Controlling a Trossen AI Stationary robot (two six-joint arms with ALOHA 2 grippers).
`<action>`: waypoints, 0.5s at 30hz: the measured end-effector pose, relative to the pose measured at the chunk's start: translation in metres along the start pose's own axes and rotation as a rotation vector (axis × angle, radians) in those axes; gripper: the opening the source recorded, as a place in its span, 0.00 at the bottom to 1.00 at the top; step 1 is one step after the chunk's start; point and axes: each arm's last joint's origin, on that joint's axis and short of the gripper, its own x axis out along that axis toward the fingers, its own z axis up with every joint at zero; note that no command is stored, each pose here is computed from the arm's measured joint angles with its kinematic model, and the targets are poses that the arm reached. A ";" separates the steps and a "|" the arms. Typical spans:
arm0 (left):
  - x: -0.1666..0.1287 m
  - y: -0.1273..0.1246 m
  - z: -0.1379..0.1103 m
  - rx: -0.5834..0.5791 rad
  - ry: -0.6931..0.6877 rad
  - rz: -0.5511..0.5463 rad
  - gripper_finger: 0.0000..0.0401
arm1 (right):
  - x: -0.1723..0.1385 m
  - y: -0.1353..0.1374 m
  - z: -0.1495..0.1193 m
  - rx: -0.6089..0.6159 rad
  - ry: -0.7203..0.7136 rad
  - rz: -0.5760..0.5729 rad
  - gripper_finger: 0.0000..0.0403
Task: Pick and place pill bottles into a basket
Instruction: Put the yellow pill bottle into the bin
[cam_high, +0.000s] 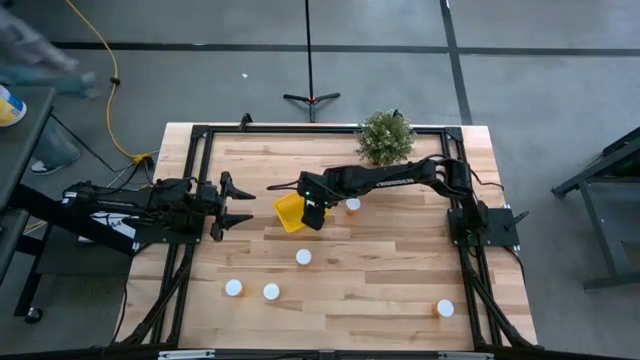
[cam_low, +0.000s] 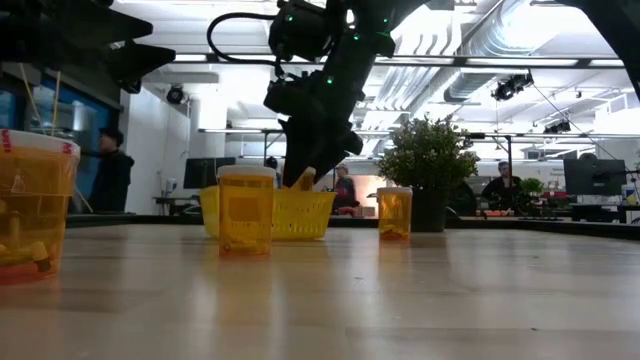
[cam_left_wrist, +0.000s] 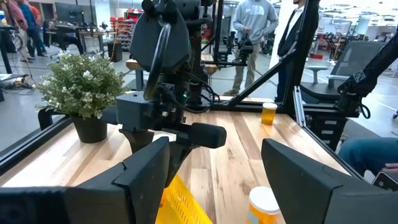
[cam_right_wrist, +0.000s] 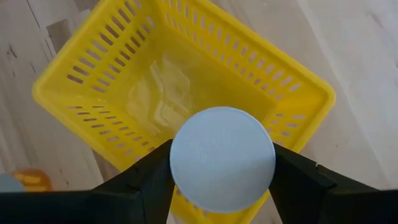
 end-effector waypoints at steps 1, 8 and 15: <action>0.000 0.000 0.000 0.000 0.000 0.000 0.72 | 0.000 0.000 0.000 0.000 0.001 -0.001 0.54; 0.000 0.000 0.000 0.000 0.000 0.000 0.72 | 0.000 -0.001 -0.002 0.003 0.016 -0.006 0.55; 0.000 0.000 0.000 0.000 0.000 0.000 0.72 | 0.000 -0.001 -0.001 0.006 0.012 -0.016 0.61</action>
